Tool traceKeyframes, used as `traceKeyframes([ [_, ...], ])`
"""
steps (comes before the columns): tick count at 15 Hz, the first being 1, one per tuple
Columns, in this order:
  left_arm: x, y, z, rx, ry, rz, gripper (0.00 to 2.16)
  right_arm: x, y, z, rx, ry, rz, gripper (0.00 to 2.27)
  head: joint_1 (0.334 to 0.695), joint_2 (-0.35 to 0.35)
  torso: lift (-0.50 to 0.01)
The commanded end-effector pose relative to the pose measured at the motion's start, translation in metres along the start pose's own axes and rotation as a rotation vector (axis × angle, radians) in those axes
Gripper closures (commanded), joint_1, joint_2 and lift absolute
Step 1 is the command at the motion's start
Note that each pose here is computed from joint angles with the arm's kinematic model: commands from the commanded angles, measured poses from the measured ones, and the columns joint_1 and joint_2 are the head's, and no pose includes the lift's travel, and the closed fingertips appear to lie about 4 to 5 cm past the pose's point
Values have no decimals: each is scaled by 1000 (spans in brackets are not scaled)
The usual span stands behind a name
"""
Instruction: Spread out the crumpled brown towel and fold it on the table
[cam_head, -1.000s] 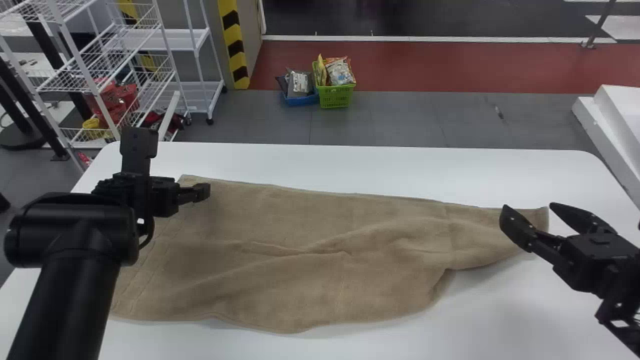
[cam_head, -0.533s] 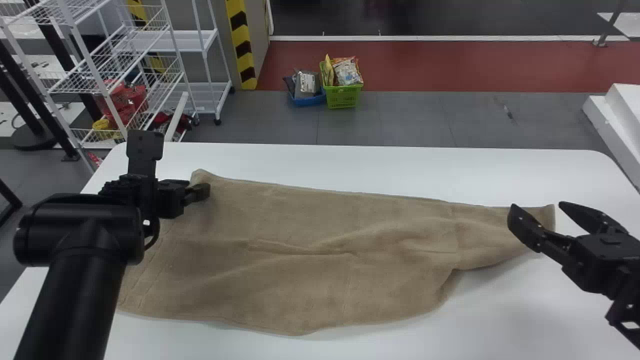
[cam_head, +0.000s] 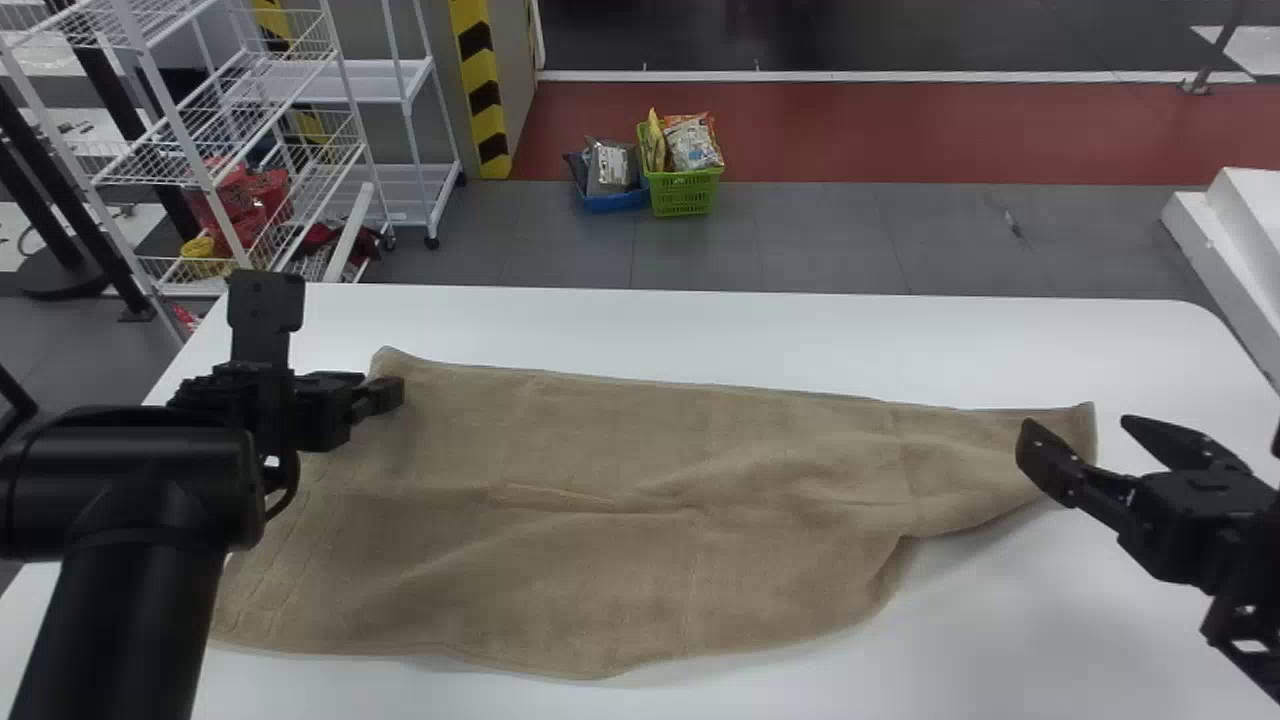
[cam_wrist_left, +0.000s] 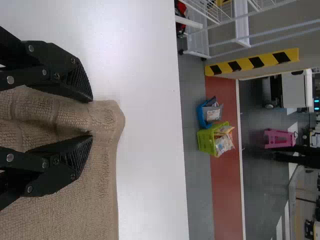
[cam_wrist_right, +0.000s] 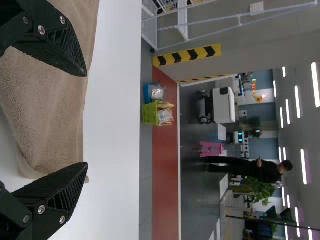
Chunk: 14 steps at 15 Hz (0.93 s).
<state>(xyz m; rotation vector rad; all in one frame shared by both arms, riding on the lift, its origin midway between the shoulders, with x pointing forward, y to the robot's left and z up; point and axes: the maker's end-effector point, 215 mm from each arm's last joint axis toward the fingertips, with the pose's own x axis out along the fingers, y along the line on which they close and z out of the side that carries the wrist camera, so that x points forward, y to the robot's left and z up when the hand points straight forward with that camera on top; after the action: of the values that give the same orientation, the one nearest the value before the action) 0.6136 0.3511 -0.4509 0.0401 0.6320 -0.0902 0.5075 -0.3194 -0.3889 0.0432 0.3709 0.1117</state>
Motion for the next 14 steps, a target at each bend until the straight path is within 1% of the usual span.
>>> traceKeyframes([
  [1,-8,2,2,-12,-1,-1,707,22,-17,-9,29,28,-5,208,695,31,-127],
  [3,-11,2,2,-15,1,-1,711,40,-32,-7,55,39,-16,208,695,24,-127],
  [4,-14,2,1,-22,4,-4,832,45,-35,-8,60,48,-19,208,695,19,-127],
  [5,-16,3,0,-26,4,-1,903,48,-34,-12,55,59,-20,208,695,9,-127],
  [7,-19,7,-3,-35,7,1,900,53,-33,-18,49,76,-21,208,695,7,-127],
  [8,-19,9,-4,-40,9,4,893,54,-34,-18,50,78,-22,208,695,8,-127],
  [9,-19,8,-4,-43,9,2,755,54,-36,-16,46,75,-26,208,695,10,-127],
  [11,-18,6,-4,-41,10,1,741,55,-39,-18,38,84,-38,208,695,12,-127],
  [12,-18,5,-2,-39,8,2,677,57,-42,-21,41,89,-43,208,695,10,-127],
  [14,-17,4,-1,-33,9,3,643,58,-48,-24,32,97,-62,208,695,6,-127],
])
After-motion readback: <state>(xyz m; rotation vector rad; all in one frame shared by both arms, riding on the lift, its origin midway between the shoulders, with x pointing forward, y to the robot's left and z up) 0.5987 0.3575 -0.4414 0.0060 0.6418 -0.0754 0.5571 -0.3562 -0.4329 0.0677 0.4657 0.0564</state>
